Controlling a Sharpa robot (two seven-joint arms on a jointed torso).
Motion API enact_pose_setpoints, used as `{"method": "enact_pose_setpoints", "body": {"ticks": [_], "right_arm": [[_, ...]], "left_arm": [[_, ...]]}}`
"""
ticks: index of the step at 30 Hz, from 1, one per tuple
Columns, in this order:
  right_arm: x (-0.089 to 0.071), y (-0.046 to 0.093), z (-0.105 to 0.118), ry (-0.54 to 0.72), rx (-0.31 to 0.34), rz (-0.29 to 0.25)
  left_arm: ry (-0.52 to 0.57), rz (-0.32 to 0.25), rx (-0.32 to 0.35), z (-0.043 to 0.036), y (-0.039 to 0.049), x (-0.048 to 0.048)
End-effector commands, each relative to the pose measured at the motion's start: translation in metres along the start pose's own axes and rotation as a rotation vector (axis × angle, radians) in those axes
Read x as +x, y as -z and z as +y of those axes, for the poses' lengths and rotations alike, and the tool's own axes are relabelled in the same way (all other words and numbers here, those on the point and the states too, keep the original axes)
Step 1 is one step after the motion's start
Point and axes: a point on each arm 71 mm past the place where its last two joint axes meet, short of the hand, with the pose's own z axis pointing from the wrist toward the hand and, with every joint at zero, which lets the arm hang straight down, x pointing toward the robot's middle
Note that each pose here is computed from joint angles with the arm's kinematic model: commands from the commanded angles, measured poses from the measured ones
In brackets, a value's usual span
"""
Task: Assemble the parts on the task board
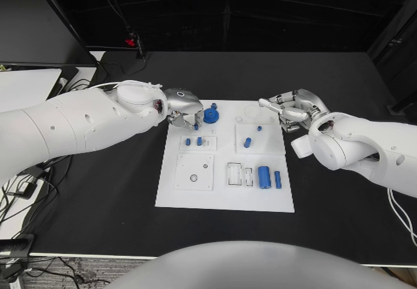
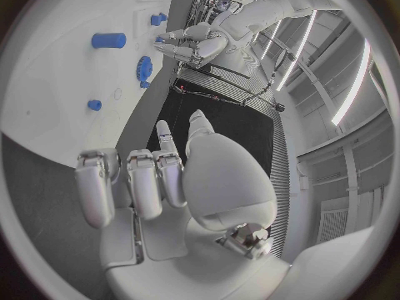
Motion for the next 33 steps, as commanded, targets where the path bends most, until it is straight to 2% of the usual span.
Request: {"method": "enact_pose_setpoints", "body": {"ticks": [1,14,33], "right_arm": [[0.0007,-0.0001,0.0016,-0.001,-0.010,0.005],[0.0007,-0.0003,0.0016,-0.001,-0.010,0.005],[0.0006,-0.0003,0.0015,-0.001,-0.010,0.005]], "left_arm": [[0.019,0.072,0.025,-0.0050,-0.0012,0.0121],[0.026,0.090,0.029,-0.0064,-0.0026,0.0141],[0.022,0.078,0.039,-0.0077,-0.0034,0.0133]]}}
